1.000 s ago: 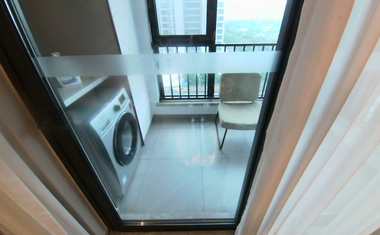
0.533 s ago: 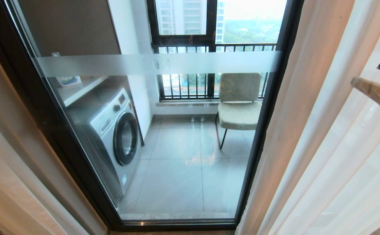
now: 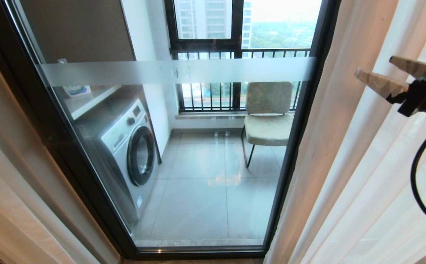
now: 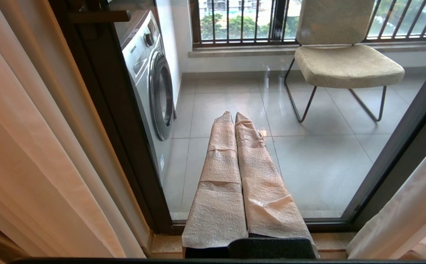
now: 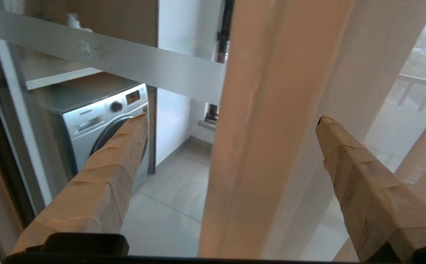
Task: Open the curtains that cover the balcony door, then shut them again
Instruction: Pull the inner curtains open on both sides
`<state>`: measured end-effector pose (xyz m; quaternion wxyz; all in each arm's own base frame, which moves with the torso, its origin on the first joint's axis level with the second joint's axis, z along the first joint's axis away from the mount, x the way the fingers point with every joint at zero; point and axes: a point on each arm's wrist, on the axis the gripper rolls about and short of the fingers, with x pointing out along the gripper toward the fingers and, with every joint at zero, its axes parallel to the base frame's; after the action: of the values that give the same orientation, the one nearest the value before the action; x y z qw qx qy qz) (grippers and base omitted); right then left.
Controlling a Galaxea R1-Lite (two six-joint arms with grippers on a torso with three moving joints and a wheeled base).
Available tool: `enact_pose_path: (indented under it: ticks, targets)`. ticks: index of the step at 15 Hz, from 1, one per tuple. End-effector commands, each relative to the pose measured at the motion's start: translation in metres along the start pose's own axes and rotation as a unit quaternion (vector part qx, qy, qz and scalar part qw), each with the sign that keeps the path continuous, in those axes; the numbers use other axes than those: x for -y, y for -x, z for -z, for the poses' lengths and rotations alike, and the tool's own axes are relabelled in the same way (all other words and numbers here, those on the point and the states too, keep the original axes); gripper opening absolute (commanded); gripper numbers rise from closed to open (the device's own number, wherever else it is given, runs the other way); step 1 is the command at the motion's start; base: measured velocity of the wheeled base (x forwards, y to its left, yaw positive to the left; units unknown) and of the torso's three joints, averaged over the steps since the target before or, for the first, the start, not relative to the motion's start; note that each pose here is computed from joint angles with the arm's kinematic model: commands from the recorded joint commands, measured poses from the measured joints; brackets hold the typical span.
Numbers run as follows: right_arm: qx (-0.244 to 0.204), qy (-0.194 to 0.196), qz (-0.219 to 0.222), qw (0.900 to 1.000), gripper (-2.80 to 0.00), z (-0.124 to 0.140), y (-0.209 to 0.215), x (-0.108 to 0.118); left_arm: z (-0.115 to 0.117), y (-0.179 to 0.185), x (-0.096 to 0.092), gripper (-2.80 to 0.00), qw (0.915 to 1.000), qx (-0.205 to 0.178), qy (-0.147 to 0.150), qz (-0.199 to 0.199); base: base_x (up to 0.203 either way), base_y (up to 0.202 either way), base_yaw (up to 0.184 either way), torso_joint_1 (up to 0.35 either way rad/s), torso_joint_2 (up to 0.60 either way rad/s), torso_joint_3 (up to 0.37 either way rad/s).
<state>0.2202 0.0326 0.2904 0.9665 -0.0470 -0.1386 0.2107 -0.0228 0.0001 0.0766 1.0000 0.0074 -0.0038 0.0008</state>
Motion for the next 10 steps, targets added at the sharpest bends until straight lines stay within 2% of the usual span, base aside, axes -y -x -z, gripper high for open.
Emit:
enact_pose_path:
  ticks: [1,10]
  targets:
    - [-0.008,-0.003,0.004,1.000,0.00,0.009,-0.023,0.007,0.000,0.000,0.000,-2.80,1.0000,0.000,0.001,0.000,0.000,0.000,0.000,0.000,0.00,0.000]
    - [0.014,0.003,0.020,1.000,0.00,0.017,-0.068,0.022,0.000,0.000,0.000,-2.80,1.0000,0.000,0.001,0.000,0.000,0.000,0.000,0.000,0.00,0.000]
